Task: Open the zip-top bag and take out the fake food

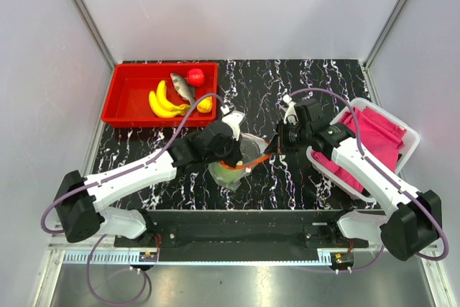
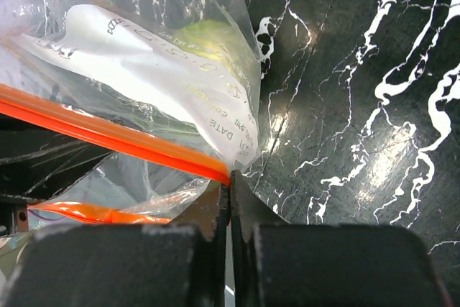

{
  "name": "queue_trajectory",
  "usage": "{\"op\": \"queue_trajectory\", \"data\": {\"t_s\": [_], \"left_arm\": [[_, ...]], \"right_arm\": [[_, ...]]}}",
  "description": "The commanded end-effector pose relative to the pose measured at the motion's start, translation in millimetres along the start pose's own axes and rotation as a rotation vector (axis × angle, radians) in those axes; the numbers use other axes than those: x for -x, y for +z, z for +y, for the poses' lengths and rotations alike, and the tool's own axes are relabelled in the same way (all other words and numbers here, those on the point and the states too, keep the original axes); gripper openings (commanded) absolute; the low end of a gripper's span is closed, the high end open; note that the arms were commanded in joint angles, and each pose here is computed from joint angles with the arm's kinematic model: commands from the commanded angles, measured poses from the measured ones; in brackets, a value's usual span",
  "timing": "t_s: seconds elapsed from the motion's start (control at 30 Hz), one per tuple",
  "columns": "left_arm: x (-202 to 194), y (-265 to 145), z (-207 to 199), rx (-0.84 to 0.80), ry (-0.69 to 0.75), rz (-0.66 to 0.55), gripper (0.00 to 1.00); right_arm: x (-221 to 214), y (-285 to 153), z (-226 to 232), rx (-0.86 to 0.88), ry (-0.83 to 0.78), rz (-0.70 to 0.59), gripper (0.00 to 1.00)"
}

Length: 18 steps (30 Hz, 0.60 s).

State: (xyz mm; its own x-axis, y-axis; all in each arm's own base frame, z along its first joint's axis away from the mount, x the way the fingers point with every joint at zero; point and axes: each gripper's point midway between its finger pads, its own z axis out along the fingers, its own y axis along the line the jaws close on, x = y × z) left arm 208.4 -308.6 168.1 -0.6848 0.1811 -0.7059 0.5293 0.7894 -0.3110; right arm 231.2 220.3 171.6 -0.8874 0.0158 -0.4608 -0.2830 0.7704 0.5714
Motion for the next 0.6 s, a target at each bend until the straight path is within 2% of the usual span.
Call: {"op": "queue_trajectory", "data": {"t_s": [0.0, 0.57], "left_arm": [[27.0, -23.3, 1.9, -0.001, 0.021, -0.118, 0.0], [38.8, -44.6, -19.6, -0.13, 0.0, -0.185, 0.0]], "right_arm": [[12.7, -6.5, -15.2, -0.104, -0.019, -0.058, 0.0], [16.3, -8.1, -25.6, -0.165, -0.022, -0.077, 0.0]]}}
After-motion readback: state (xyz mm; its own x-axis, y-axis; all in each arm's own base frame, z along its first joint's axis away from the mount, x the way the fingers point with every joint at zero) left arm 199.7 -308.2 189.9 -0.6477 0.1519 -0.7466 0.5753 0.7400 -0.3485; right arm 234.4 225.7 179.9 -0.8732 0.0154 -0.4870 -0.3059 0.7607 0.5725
